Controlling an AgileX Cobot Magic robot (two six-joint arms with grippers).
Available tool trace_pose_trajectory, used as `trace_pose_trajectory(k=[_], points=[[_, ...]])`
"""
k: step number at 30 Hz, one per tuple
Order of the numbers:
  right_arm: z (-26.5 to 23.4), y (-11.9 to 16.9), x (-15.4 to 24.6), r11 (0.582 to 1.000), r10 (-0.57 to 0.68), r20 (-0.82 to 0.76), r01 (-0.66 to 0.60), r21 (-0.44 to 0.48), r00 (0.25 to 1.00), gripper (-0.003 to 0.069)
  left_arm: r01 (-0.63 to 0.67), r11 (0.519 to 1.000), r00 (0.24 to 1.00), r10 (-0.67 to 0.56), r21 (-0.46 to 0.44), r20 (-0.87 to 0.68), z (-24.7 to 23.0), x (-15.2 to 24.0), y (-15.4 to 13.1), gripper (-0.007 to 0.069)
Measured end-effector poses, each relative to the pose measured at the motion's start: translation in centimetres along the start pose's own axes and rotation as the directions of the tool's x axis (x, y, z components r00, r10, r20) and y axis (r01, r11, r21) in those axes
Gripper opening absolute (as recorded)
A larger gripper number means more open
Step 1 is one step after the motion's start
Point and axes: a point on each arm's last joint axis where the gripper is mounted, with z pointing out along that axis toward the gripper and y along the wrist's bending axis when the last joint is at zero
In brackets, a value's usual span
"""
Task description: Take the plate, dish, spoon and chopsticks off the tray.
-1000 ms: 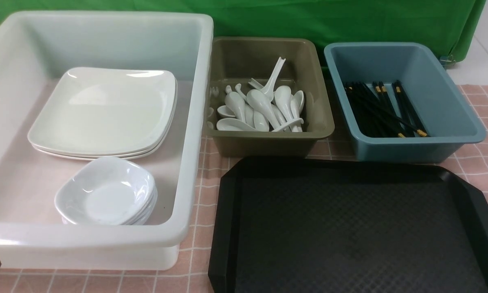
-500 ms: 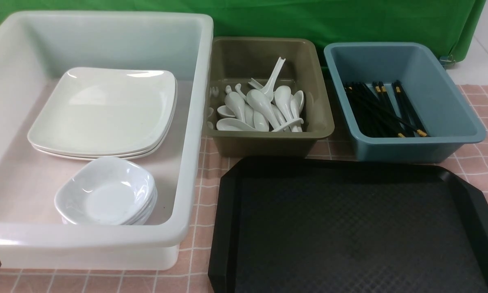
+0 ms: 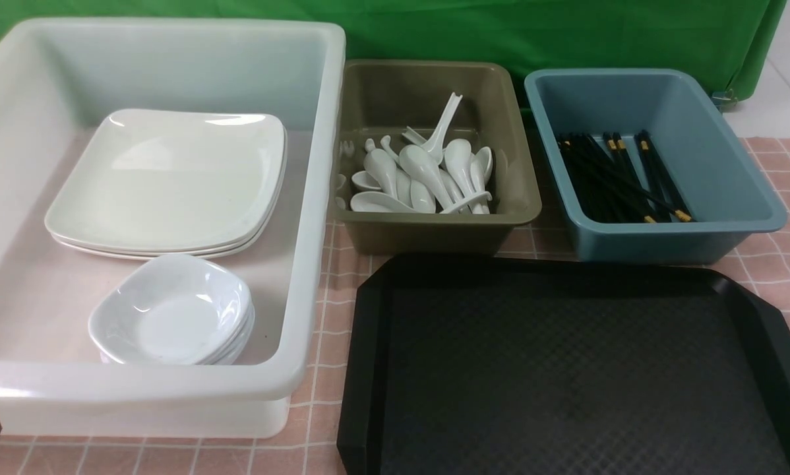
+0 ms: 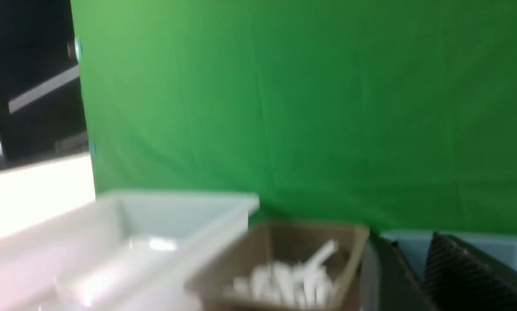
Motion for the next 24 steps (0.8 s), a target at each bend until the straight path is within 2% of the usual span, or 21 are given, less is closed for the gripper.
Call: trace_pose_trajectory(k=[9,11,13,18,24], points=[[-0.2,0.0,1.1,0.998,-0.064,-0.118,0.064,0.004,0.991,0.0227,0.0,1.0,1.0,0.0,0.0,-0.001,0.0,0.0,0.0,0.0004],[-0.3,-0.1,1.4,0.996,-0.071,-0.152,0.077,0.035,0.986,0.0231,0.0,1.0,1.0,0.0,0.0,-0.001,0.0,0.0,0.0,0.0004],[-0.5,-0.5,2.3,0.987,-0.065,-0.258,0.101,0.127,0.964,0.0235,-0.002,1.0,1.0,0.002,0.0,-0.001,0.0,0.0,0.0,0.0004],[-1.0,-1.3,4.1,0.941,-0.07,-0.427,0.202,0.271,0.901,0.0239,-0.003,1.0,1.0,0.003,0.0,-0.004,0.0,0.0,0.0,0.0004],[-0.9,-2.3,7.8,0.916,-0.09,-0.438,0.247,0.317,0.894,0.0239,-0.003,1.0,1.0,0.003,0.0,-0.005,0.0,0.0,0.0,0.0004]])
